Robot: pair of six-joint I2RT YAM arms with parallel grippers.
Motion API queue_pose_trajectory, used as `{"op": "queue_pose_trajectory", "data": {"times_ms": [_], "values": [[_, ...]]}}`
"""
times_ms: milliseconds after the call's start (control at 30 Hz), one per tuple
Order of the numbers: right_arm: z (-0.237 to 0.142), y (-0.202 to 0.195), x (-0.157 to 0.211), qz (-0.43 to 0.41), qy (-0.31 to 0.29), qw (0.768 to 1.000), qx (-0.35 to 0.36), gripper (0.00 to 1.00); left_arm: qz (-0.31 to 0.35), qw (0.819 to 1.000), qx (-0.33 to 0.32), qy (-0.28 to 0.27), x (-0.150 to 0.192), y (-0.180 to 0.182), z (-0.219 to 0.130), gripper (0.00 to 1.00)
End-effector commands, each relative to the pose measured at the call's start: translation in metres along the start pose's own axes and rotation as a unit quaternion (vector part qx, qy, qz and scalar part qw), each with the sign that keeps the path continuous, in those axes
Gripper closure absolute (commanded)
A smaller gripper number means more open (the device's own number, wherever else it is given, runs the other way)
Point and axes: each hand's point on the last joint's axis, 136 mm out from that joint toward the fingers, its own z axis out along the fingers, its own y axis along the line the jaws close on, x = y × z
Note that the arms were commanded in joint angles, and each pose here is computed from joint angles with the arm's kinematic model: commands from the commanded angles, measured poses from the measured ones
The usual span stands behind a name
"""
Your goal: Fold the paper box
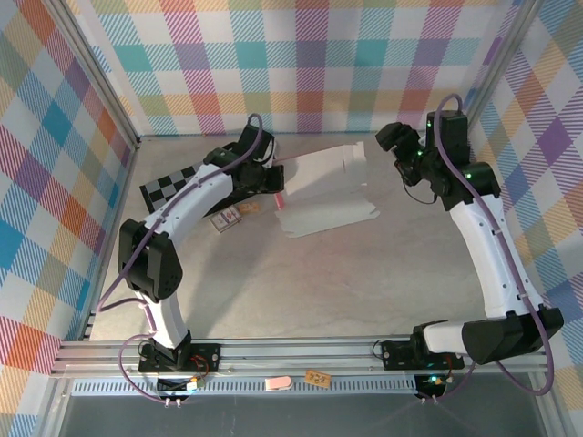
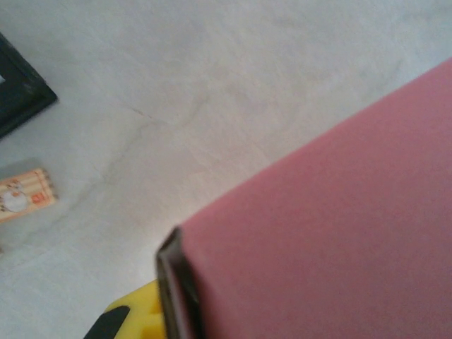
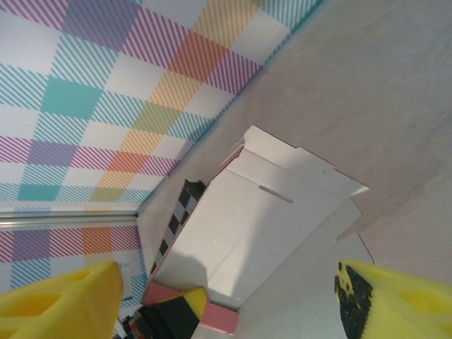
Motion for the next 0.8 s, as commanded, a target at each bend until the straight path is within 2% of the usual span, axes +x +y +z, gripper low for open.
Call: {"op": "queue_pose_trajectory", "data": {"times_ms": [0, 267, 567, 767], "values": [[0.009, -0.015, 0.019, -0.019, 0.054, 0.998, 0.031, 0.22, 0.029, 0.996, 0.048, 0.075, 0.028, -0.012, 0.004, 1.0], [0.011, -0.029, 0.037, -0.021, 0.101, 0.993, 0.061, 0.23, 0.044, 0.993, 0.054, 0.095, 0.037, -0.012, 0.008, 1.0], [0.021, -0.046, 0.051, 0.035, 0.121, 0.987, 0.096, 0.28, 0.082, 0.993, 0.02, 0.079, 0.036, -0.013, 0.005, 1.0], [0.04, -0.045, 0.056, 0.088, 0.124, 0.984, 0.088, 0.3, 0.094, 0.992, 0.023, 0.086, 0.042, -0.023, 0.008, 1.0]]}}
